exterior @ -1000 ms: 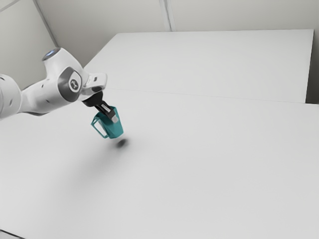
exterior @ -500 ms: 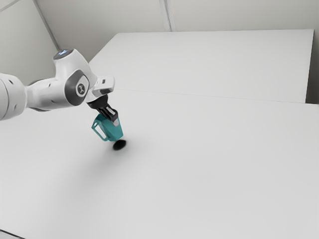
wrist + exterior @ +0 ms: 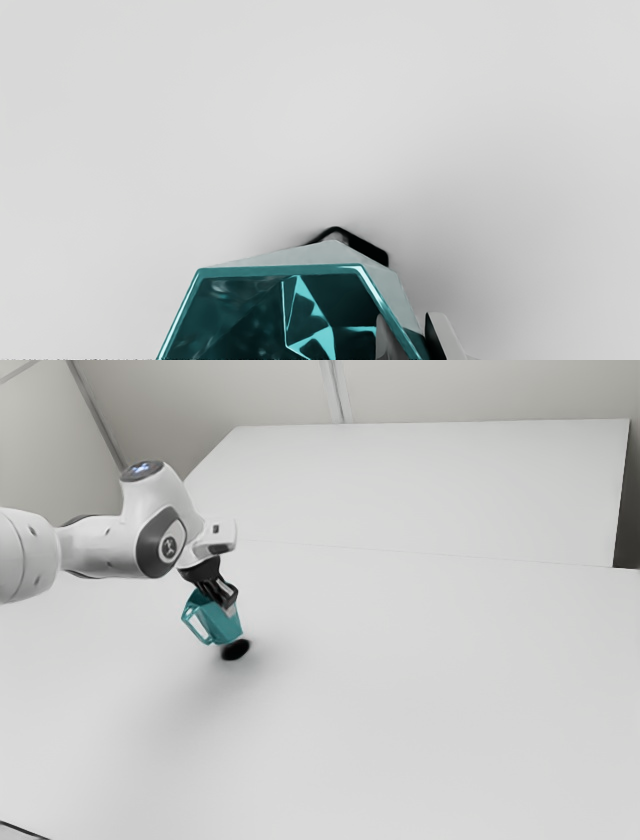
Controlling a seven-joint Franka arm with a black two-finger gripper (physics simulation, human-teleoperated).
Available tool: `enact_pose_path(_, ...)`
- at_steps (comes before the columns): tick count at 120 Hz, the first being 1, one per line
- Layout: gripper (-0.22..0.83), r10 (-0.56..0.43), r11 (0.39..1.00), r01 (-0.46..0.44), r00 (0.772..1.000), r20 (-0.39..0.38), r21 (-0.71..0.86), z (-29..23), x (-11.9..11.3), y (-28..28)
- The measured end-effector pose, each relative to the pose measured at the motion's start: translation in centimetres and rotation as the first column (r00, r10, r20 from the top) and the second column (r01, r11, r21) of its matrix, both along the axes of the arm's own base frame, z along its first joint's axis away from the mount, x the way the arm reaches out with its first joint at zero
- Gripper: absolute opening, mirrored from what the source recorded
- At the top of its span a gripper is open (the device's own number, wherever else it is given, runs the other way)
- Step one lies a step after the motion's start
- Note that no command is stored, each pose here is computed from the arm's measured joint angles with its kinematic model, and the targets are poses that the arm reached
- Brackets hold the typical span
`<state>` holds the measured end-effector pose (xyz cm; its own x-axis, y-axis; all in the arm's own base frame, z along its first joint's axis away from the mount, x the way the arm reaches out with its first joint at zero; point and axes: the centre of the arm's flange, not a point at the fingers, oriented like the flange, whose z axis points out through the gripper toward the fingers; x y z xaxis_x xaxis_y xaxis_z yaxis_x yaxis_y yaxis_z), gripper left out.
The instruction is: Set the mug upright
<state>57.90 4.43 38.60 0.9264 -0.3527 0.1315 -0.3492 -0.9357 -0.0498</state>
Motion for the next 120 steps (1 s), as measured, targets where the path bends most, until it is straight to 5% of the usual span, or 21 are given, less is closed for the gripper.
enact_pose_path(76, -0.13, 0.050, 0.999, -0.050, 0.999, -0.021, 0.000, -2.1, 0.6, -0.3)
enact_pose_path(100, 0.28, 0.056, 0.998, -0.056, 0.998, -0.020, -0.004, -2.1, 0.6, -0.4)
enact_pose_path(120, 0.46, 0.060, 0.998, -0.060, 0.998, -0.019, -0.005, -2.0, 0.6, -0.4)
